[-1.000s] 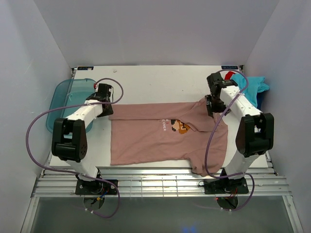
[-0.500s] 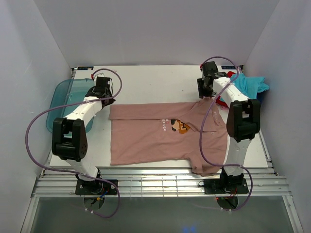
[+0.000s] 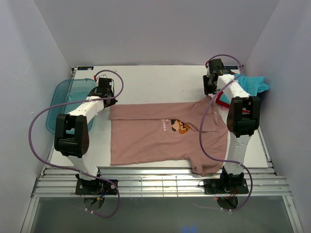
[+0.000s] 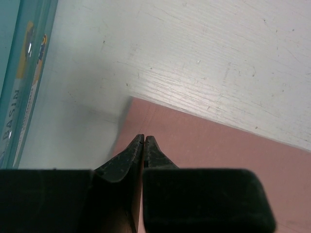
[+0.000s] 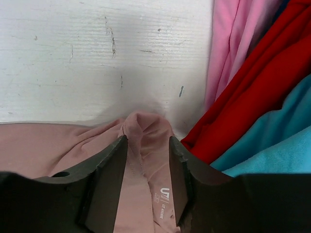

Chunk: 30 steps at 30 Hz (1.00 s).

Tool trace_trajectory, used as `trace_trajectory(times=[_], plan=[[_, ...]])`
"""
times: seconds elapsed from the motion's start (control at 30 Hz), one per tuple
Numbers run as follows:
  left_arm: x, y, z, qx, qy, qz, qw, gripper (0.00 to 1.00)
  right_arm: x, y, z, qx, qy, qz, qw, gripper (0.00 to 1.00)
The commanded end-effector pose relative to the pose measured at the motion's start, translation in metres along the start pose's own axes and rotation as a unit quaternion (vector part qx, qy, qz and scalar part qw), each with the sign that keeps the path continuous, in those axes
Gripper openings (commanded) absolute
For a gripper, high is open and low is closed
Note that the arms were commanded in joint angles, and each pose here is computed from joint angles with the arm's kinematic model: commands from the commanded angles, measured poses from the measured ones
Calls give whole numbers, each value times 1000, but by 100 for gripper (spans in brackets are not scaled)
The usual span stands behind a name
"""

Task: Fold and stack the t-shirts
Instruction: Fold the tshirt

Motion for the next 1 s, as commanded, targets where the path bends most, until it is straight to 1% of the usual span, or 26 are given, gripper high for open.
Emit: trace_trajectory(times=[0.0,0.07,0.4,0.53,0.57,0.63,0.7,0.77,0.8,0.9,0.97], plan=[[-6,-7,18,-6,-30,-13,999,15,-2,0,2,3,1,19,1000,45],[-6,-6,17,-4,-29,-8,1000,14,-1,1,-2,3,7,25,1000,43],[2,-1,3,-2,-9,3,1000,13,-4,12,-8,6,11,79,997,43],[2,0,1,-1,-8,7,1000,12,-1,12,-14,5,27,73,997,42],[2,1,2,0,-9,7,1000,12,1,11,-16,4,32,69,997,41],[1,1,3,1,-11,9,1000,12,3,10,-20,3,40,65,997,34],[0,1,3,2,-13,10,1000,12,6,9,-24,3,53,53,997,25],[0,1,3,2,-12,11,1000,12,9,6,-29,3,65,43,997,21],[1,2,3,3,-11,11,1000,11,10,5,-29,4,66,41,997,16],[3,2,1,3,-8,11,1000,11,11,-1,-30,9,67,28,997,10],[5,2,-2,0,-4,12,1000,10,10,-8,-25,15,61,18,998,10]])
Point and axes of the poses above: each gripper's point midway between its finger pads, its own x axis out along the fingers, its own y axis along the line the jaws close on, z = x × y, the point moved 8 cm from there along -x, back along the fingers, and after that the axes turned 4 degrees about -x, right-handed, at the moved point
